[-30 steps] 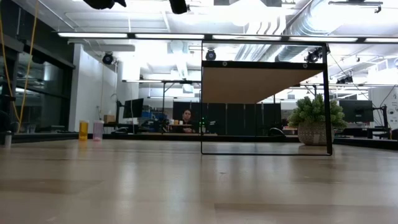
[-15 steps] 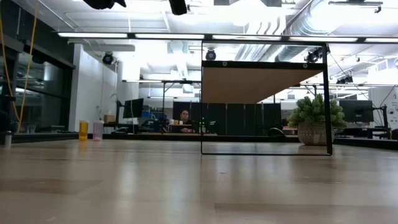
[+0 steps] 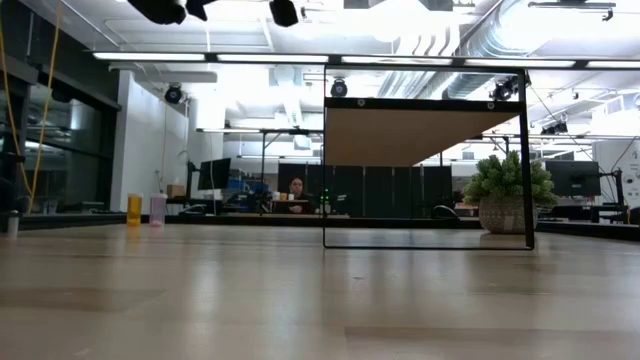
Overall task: Pick and place medicine bottles onto shelf by color
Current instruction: Put the top yellow pill bottle on the shelf
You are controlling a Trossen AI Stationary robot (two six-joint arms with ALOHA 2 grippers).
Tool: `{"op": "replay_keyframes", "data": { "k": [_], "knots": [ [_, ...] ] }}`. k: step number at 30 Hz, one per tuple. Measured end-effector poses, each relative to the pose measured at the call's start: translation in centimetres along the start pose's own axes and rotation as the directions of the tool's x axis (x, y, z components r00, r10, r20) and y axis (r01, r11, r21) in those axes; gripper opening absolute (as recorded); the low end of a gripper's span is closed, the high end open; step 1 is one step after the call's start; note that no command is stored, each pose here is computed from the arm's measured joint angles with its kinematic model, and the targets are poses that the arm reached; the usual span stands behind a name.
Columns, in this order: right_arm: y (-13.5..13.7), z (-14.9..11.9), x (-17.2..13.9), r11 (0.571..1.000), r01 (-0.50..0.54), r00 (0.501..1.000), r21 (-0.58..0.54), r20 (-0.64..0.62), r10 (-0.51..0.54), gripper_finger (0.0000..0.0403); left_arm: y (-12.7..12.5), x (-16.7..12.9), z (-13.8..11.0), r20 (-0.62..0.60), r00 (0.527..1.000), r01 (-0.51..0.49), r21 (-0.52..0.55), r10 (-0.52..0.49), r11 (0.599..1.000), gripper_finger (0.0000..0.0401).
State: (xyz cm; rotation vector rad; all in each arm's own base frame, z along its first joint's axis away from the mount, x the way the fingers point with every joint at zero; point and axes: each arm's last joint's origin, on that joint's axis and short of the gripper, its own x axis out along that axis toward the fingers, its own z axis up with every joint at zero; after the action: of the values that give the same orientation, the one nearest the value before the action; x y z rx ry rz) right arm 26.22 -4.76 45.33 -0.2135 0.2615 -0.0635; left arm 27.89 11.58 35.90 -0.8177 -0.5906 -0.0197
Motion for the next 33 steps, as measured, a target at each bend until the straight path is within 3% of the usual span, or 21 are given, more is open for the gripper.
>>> {"op": "replay_keyframes", "data": {
  "k": [3,7,12,17,20,28,33],
  "knots": [
    [-0.3,-0.4,-0.9,0.989,0.143,0.986,0.046,-0.094,-0.138,0.0108,-0.7,0.0,2.7,0.002,0.996,0.084,0.062,-0.084,0.995,0.0226],
    [-1.6,-0.7,-1.1,0.954,0.299,0.920,0.031,-0.276,-0.279,0.0108,-2.6,0.1,6.4,0.019,0.983,0.175,0.154,-0.180,0.972,0.0227],
    [-5.7,-2.1,0.5,0.869,0.479,0.764,0.124,-0.546,-0.343,0.0108,-5.4,0.2,8.7,0.020,0.969,0.230,0.299,-0.247,0.926,0.0227],
    [-10.4,-5.3,2.8,0.781,0.603,0.577,0.164,-0.766,-0.285,0.0108,-6.9,-0.1,8.8,-0.006,0.957,0.272,0.372,-0.291,0.888,0.0227],
    [-13.0,-7.8,4.7,0.756,0.632,0.511,0.170,-0.825,-0.241,0.0108,-7.2,0.0,8.3,-0.040,0.950,0.303,0.342,-0.308,0.889,0.0227],
    [-16.9,-13.6,7.5,0.703,0.673,0.412,0.230,-0.906,-0.097,0.0108,-7.6,0.2,7.1,-0.132,0.930,0.367,0.277,-0.343,0.888,0.0227],
    [-17.6,-14.8,7.9,0.695,0.681,0.388,0.230,-0.918,-0.076,0.0108,-7.7,0.3,6.9,-0.141,0.929,0.370,0.269,-0.343,0.889,0.0227]
  ]
}}
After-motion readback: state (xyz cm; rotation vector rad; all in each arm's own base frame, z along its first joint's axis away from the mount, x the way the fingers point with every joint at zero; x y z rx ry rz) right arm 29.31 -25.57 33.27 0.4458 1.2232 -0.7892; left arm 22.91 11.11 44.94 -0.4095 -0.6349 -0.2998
